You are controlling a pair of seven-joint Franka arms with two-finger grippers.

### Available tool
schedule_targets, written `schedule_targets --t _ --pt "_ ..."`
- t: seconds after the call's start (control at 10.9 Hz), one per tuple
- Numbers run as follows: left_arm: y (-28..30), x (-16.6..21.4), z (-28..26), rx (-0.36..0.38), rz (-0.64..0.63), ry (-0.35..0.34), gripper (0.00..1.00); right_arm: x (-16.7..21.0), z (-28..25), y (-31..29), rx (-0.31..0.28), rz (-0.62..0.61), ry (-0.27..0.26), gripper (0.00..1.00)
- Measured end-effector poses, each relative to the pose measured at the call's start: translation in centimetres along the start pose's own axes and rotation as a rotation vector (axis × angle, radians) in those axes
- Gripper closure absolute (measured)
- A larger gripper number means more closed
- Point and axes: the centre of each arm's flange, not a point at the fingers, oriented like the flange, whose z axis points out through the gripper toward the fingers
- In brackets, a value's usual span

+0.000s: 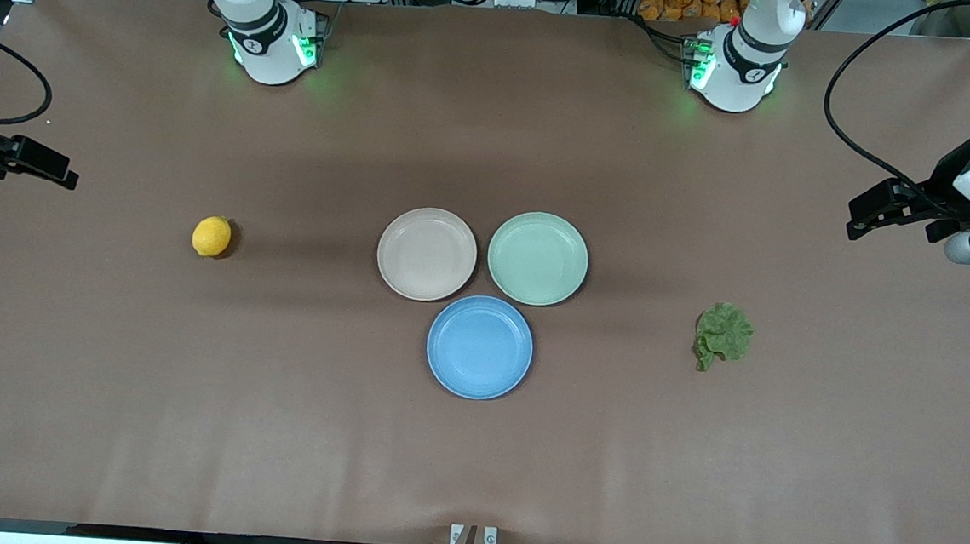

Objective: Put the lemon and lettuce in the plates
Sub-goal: 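Move the left gripper down over the green lettuce leaf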

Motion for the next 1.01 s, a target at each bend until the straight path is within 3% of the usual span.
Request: schedule_targets --t 0.55,1.01 --pt "-0.1 0.2 0.4 0.000 -0.001 -0.007 0.00 0.0 0.0 0.0 0.000 0.000 -0.001 0.00" --pt "-0.5 3.1 7.9 0.000 0.010 -0.124 0.00 0.0 0.1 0.1 0.000 0.001 -0.004 0.00"
